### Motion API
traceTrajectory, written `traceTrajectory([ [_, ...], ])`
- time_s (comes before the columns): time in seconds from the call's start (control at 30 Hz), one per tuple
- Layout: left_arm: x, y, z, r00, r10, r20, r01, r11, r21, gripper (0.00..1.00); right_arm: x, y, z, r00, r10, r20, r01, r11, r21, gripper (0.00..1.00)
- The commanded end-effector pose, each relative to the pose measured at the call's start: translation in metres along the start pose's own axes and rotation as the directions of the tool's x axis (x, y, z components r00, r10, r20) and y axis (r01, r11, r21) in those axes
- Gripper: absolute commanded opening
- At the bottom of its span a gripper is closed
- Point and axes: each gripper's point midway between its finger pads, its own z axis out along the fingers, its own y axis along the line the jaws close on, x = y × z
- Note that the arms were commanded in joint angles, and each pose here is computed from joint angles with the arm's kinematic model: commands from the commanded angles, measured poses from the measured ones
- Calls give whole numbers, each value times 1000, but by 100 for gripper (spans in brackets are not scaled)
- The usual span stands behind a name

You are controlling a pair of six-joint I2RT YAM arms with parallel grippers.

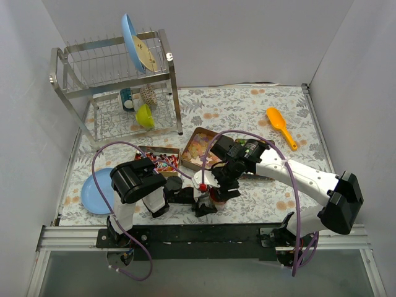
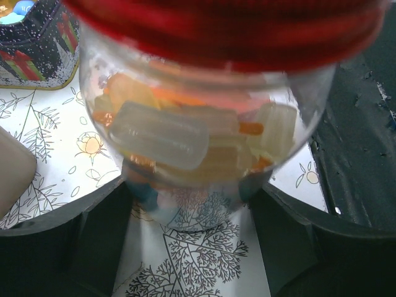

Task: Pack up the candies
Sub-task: Screw the bottle lid onto the packing bottle.

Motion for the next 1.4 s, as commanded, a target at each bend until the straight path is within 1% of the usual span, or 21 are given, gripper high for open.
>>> traceTrajectory([
  [0.0,48,0,-13,983,-90,-162,81,995,-61,0,13,26,8,959,281,-45,-282,959,-27,43],
  [0.23,46,4,-15,984,-83,-157,70,994,-85,0,26,33,2,920,386,-72,-383,922,49,40],
  [0.3,46,5,-16,984,-81,-159,68,994,-89,0,30,36,3,909,409,-82,-406,912,53,38],
  [0.37,45,5,-16,984,-80,-160,67,994,-88,0,36,34,4,898,429,-97,-422,903,86,31],
  [0.43,45,4,-16,983,-83,-164,70,994,-85,0,41,28,2,888,447,-108,-433,892,127,32],
  [0.5,45,3,-15,983,-82,-164,70,995,-77,0,42,23,0,885,452,-111,-434,888,154,38],
  [0.53,46,2,-16,982,-85,-166,74,995,-70,0,42,18,-5,884,453,-115,-429,884,185,54],
  [0.6,46,1,-15,982,-87,-166,78,995,-63,0,43,8,-12,881,459,-117,-424,874,237,77],
  [0.63,46,-1,-15,982,-88,-166,80,995,-52,0,41,0,-20,883,456,-116,-413,869,273,98],
  [0.7,47,-2,-14,982,-94,-166,88,995,-47,0,39,1,-26,883,452,-128,-409,873,264,98],
  [0.83,47,-3,-14,981,-99,-169,93,995,-43,0,23,4,-46,902,422,-89,-391,887,247,98],
  [0.9,47,-4,-14,981,-100,-168,95,995,-40,0,13,-4,-63,896,443,25,-433,862,264,98],
  [0.97,47,-4,-13,980,-102,-170,98,995,-34,0,13,-13,-75,843,521,132,-536,801,267,98],
  [1.0,47,-6,-13,980,-104,-171,100,995,-30,0,16,-13,-75,797,584,151,-603,758,251,98],
  [1.07,48,-5,-13,979,-108,-173,104,994,-31,0,17,-10,-73,760,632,151,-650,738,180,98],
  [1.17,49,-5,-12,979,-106,-174,103,994,-29,0,4,-8,-77,787,597,153,-611,789,64,98],
  [1.2,50,-5,-13,978,-109,-178,105,994,-31,0,0,-10,-80,815,558,157,-572,818,58,98],
  [1.23,50,-5,-12,978,-109,-178,105,994,-29,0,-4,-14,-86,867,469,166,-485,871,73,98],
  [1.27,50,-5,-12,978,-110,-179,107,994,-31,0,-4,-16,-88,888,431,161,-447,890,85,98],
  [1.33,52,-6,-12,977,-114,-183,111,993,-28,0,4,-19,-87,930,348,113,-360,927,106,98],
  [1.37,53,-6,-12,976,-115,-185,111,993,-28,0,9,-17,-86,962,260,79,-267,959,98,98],
])
